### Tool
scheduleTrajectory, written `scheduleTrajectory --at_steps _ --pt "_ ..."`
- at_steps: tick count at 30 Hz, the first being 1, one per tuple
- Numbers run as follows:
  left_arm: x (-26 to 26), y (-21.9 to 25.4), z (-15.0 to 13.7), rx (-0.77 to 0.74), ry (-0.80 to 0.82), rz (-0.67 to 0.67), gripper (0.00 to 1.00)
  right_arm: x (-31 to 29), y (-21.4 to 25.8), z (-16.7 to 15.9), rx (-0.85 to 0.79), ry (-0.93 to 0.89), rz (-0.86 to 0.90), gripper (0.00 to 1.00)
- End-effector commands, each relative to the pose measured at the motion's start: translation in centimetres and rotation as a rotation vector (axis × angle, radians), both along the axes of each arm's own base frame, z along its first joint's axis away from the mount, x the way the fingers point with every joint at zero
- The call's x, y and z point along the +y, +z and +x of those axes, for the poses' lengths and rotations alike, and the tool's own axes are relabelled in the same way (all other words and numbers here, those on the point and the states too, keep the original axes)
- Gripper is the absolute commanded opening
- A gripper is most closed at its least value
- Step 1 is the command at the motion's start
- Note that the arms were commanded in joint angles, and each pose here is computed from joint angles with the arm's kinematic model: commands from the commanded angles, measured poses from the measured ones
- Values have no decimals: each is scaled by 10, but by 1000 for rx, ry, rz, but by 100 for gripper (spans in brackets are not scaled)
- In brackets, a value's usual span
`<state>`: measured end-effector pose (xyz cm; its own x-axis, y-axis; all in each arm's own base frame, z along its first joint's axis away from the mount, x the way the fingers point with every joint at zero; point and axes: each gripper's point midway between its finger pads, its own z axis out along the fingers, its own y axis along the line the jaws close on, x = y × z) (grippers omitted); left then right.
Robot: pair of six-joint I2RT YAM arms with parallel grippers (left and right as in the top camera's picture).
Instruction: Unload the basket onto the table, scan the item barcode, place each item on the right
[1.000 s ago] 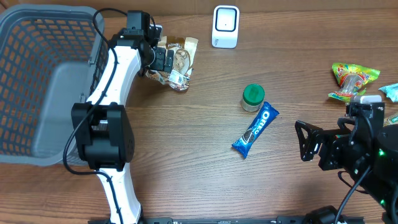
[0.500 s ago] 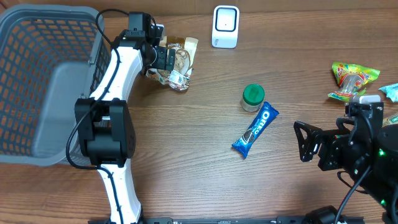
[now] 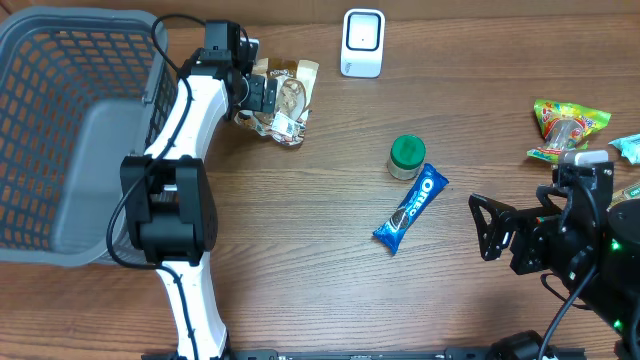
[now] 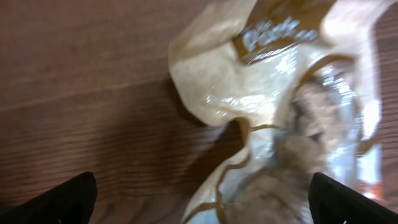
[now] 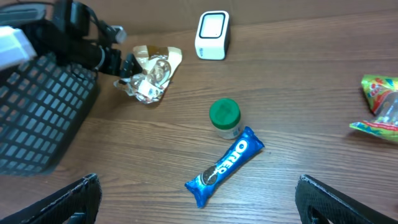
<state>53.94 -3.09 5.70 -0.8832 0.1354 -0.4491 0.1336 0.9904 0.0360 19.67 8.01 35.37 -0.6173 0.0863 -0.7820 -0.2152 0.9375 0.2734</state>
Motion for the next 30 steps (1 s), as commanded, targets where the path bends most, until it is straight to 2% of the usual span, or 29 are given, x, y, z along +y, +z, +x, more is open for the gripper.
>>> scheduleTrajectory --at_steps 1,8,16,30 --pt "7 -37 -7 76 -4 24 100 4 4 -2 -12 27 13 100" --pt "-4 -37 -1 56 -26 7 99 5 5 -1 -20 27 15 100" --pt "-40 -32 0 40 -113 -162 100 5 7 0 -28 27 17 100" --pt "-113 -28 -18 76 -260 -279 100 5 6 0 -31 40 -2 100"
